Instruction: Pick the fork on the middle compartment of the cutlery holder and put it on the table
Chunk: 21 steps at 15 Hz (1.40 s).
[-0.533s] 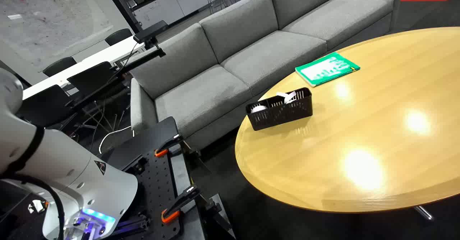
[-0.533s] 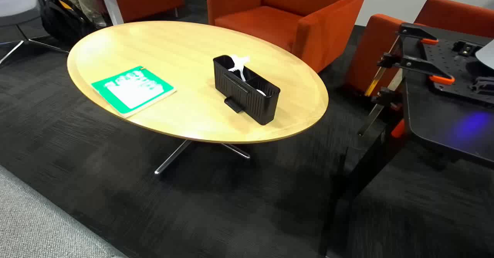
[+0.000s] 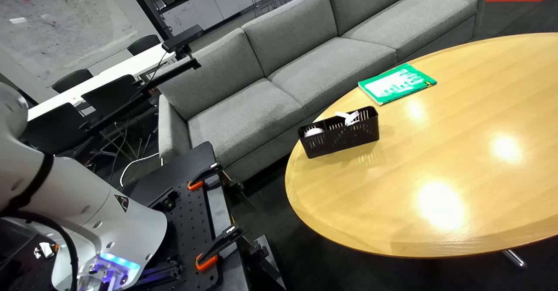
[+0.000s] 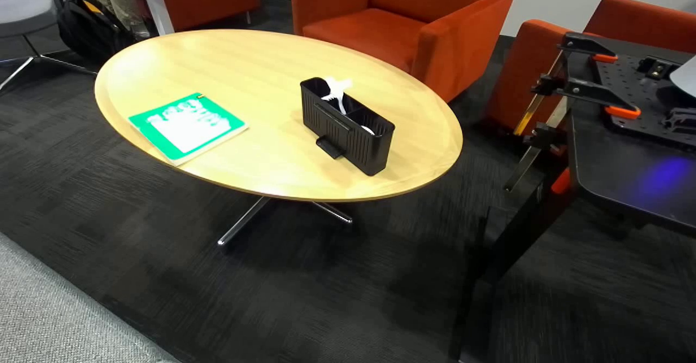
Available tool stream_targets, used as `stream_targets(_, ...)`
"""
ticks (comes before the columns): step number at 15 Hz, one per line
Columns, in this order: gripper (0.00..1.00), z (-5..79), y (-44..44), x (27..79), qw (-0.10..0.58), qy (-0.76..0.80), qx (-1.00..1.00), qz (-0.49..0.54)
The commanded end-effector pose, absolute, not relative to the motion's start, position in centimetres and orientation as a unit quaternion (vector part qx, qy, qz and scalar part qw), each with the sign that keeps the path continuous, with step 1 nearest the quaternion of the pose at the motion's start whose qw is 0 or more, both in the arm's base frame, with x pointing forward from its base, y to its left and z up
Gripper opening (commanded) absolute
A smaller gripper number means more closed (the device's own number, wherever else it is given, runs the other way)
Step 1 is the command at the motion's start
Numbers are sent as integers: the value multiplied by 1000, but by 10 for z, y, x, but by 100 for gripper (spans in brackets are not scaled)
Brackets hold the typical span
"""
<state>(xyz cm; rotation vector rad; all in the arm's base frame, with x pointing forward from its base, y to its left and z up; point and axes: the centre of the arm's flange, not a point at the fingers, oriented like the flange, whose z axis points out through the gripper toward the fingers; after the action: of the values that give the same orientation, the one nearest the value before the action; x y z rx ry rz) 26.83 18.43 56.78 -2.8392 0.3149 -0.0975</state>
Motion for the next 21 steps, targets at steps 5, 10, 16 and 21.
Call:
stream_targets(5, 100, 514, 181, 368, 141, 288, -946, -54)
stream_targets(10, 100, 434, 167, 435, 107, 398, -909, -55)
stream_targets(16, 100, 334, 158, 488, 19, 512, -859, -16)
stream_targets(21, 100, 287, 163, 524, 2, 575, -817, -26)
